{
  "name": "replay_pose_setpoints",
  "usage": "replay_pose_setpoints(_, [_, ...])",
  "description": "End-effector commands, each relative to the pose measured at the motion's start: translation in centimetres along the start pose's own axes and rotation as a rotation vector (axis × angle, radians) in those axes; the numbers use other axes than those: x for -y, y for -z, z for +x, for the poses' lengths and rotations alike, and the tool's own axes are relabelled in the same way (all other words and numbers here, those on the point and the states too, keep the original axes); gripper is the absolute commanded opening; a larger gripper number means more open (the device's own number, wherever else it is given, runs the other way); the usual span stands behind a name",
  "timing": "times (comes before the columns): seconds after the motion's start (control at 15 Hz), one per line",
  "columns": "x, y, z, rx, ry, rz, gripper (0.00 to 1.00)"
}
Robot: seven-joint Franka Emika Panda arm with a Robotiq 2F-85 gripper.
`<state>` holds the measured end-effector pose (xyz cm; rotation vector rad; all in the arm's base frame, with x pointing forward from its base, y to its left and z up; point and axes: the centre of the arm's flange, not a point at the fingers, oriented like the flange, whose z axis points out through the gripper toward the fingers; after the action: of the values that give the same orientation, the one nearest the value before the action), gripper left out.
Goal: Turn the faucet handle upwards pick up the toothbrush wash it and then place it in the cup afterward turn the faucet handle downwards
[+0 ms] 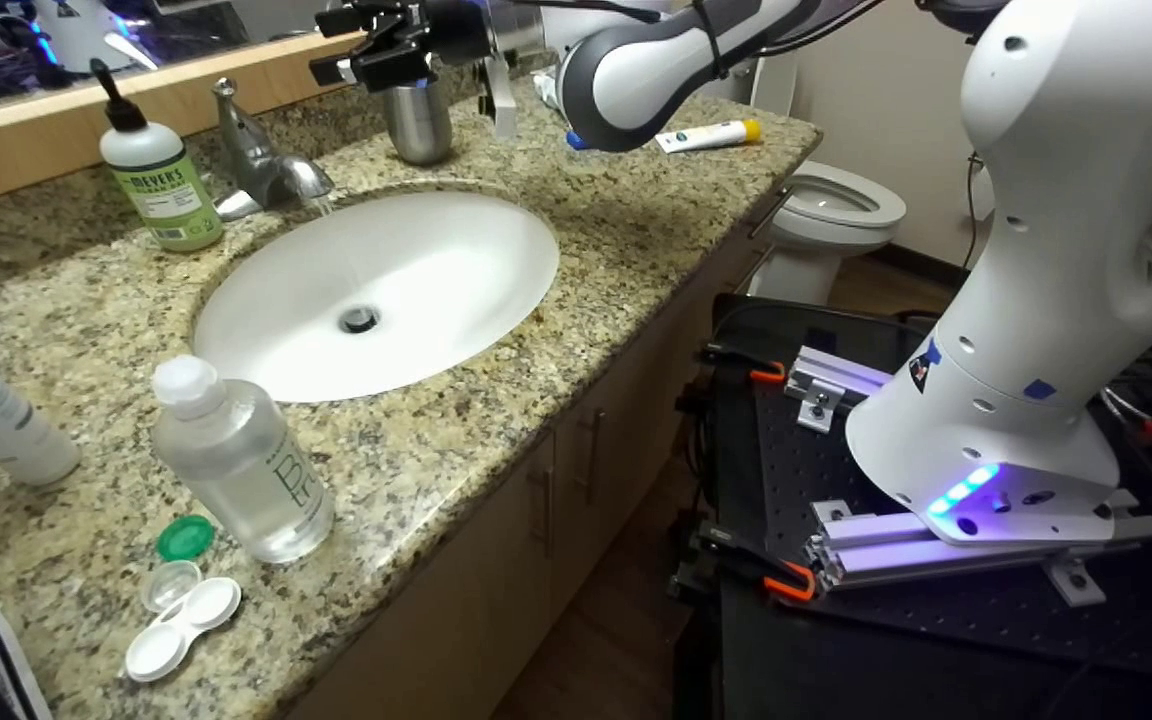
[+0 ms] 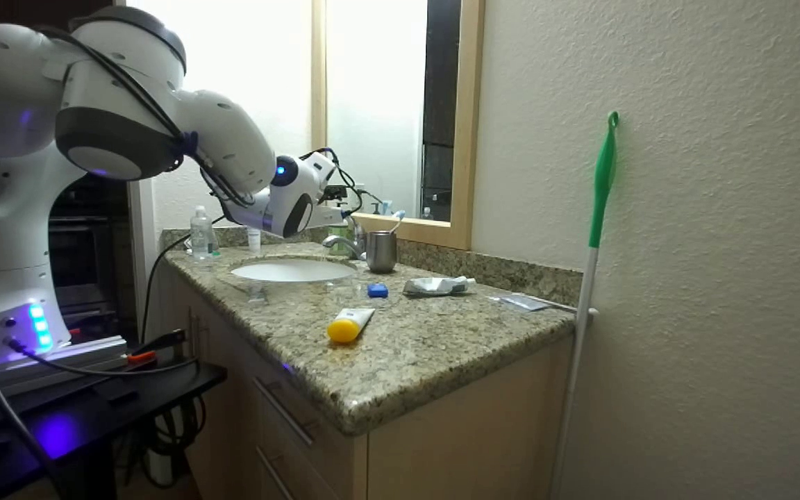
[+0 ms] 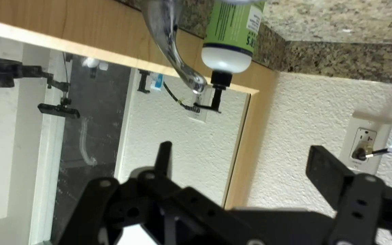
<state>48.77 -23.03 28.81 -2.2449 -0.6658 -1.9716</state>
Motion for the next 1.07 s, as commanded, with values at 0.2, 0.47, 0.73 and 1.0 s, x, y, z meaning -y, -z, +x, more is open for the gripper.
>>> replay_pose_setpoints(0.2, [-2.6, 1.0, 2.1, -0.056, -0.069, -0.020, 1.00])
replay_pose_setpoints(0.47, [-1.4, 0.5, 2.0, -0.059, -0.057, -0.028, 1.00])
replay_pose_setpoints(0.73, [-1.0, -8.6, 3.8, -0.063, 0.054, -0.148, 1.00])
replay_pose_setpoints(1.0, [-2.6, -15.3, 4.9, -0.015, 0.150, -0.213, 1.00])
